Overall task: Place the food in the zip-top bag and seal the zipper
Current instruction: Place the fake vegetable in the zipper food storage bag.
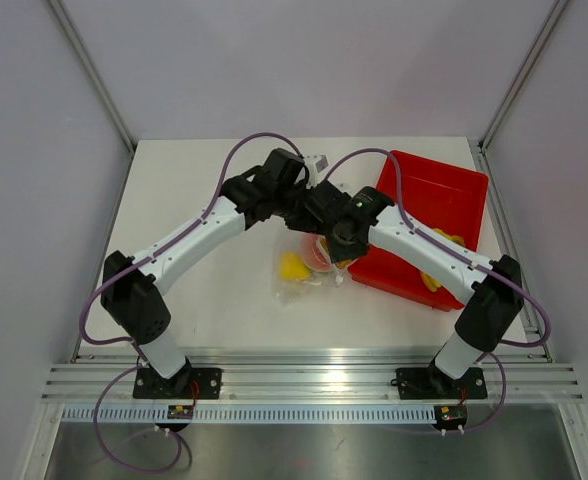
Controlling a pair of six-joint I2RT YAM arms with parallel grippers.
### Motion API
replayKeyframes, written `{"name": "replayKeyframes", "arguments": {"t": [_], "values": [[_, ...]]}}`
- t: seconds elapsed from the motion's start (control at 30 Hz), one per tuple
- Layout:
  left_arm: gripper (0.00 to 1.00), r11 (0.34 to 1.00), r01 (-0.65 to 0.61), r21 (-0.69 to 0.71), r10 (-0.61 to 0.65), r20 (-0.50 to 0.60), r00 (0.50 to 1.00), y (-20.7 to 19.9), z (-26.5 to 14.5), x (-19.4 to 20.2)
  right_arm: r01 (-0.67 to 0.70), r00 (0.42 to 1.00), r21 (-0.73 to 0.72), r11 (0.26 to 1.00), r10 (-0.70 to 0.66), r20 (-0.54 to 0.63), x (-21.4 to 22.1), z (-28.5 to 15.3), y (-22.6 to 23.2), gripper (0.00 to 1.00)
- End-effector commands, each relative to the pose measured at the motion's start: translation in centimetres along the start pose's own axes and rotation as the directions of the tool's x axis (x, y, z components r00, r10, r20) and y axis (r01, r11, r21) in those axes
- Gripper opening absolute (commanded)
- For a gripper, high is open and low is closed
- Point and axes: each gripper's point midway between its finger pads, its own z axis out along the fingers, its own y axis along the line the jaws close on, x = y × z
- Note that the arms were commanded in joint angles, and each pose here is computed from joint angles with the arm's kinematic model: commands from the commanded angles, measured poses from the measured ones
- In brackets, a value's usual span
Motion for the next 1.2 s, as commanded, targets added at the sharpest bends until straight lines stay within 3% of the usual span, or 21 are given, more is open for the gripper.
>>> {"name": "replayKeyframes", "arguments": {"t": [0.0, 0.1, 0.27, 0.3, 0.33, 0.6, 0.83, 0.97, 1.17], "values": [[0.0, 0.998, -0.012, 0.06, 0.011, 0.024, 1.0, -1.3, 0.2, -0.5, 0.063, 0.993, -0.093, 0.994, -0.053, 0.104, -2.2, -2.3, 3.2, 0.06], [0.0, 0.998, -0.017, 0.059, 0.016, 0.025, 1.0, -1.2, 0.2, -0.5, 0.067, 0.994, -0.064, 0.996, -0.06, 0.095, -2.0, -1.8, 2.8, 0.23], [0.0, 0.998, -0.013, 0.065, 0.011, 0.026, 1.0, -1.3, 0.3, -0.5, 0.065, 0.994, -0.029, 0.997, -0.062, 0.093, -1.8, -1.6, 2.1, 0.34], [0.0, 0.998, -0.012, 0.064, 0.011, 0.025, 1.0, -1.2, 0.4, -0.4, 0.064, 0.994, -0.019, 0.998, -0.062, 0.094, -1.8, -1.6, 1.9, 0.46], [0.0, 0.998, -0.012, 0.067, 0.011, 0.024, 1.0, -1.3, 0.4, -0.4, 0.063, 0.994, -0.011, 0.998, -0.062, 0.09, -1.6, -1.6, 1.7, 0.51], [0.0, 0.997, -0.012, 0.078, 0.01, 0.024, 1.0, -1.5, 0.6, -0.7, 0.046, 0.992, -0.042, 0.998, -0.041, 0.122, -1.9, -3.0, 1.6, 0.56], [0.0, 0.998, -0.012, 0.067, 0.01, 0.027, 1.0, -1.4, 0.4, -0.6, 0.024, 0.984, -0.082, 0.996, -0.009, 0.179, -2.5, -5.4, 1.1, 0.48], [0.0, 0.998, -0.007, 0.069, 0.005, 0.029, 1.0, -1.3, 0.3, -0.4, -0.04, 0.966, -0.069, 0.997, 0.057, 0.251, -3.1, -7.0, -0.4, 0.45], [0.0, 0.997, -0.01, 0.071, 0.008, 0.033, 0.999, -1.4, 0.2, -0.4, -0.237, 0.915, -0.123, 0.964, 0.264, 0.305, -3.3, -7.8, -4.5, 0.54]]}}
